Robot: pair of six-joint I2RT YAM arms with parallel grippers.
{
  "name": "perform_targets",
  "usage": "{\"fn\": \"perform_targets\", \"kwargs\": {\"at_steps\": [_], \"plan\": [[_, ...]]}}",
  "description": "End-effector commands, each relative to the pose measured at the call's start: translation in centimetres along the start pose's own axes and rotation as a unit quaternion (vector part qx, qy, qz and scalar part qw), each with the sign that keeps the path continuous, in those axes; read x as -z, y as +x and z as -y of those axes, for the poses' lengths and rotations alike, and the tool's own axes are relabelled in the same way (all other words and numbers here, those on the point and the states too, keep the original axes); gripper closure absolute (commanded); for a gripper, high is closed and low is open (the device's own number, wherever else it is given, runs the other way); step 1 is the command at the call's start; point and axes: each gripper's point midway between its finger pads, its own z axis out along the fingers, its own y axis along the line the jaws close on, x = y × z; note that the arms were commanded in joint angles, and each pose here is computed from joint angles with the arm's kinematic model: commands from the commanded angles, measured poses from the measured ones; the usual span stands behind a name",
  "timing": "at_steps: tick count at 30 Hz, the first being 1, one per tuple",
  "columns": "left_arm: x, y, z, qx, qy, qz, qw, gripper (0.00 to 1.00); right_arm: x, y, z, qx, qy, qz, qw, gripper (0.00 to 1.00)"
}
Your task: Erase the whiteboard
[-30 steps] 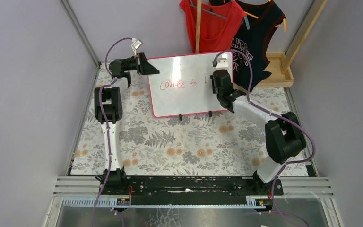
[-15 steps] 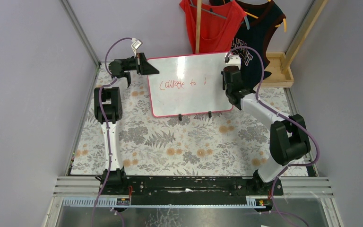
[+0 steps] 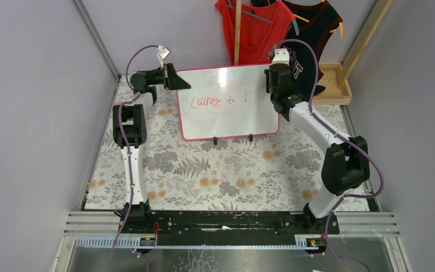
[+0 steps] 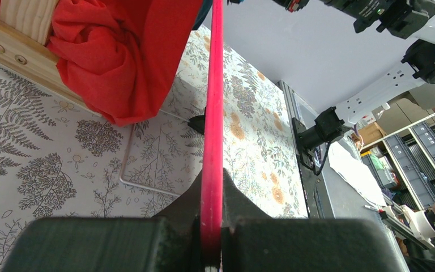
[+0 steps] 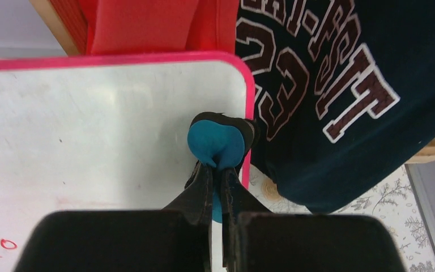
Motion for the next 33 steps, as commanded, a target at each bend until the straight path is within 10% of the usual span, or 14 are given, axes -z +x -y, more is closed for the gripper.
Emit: {"fn": "perform_targets", "kwargs": {"at_steps": [1, 18, 33], "plan": [[0.1, 0.0, 0.9, -0.023, 0.001, -0.008, 1.0, 1.0, -0.4, -2.1, 0.3, 0.004, 0.003, 0.016, 1.0, 1.0], [0.0, 0.4, 0.6, -0.019, 0.001, -0.008, 1.0, 1.0, 2.5, 8.0, -0.4, -0.037, -0.043, -0.052, 0.997, 1.0], [0.0, 0.4, 1.0, -0.019, 0.001, -0.009, 1.0, 1.0, -0.4, 0.5, -0.6, -0.009, -0.018, -0.013, 1.0, 1.0]]}}
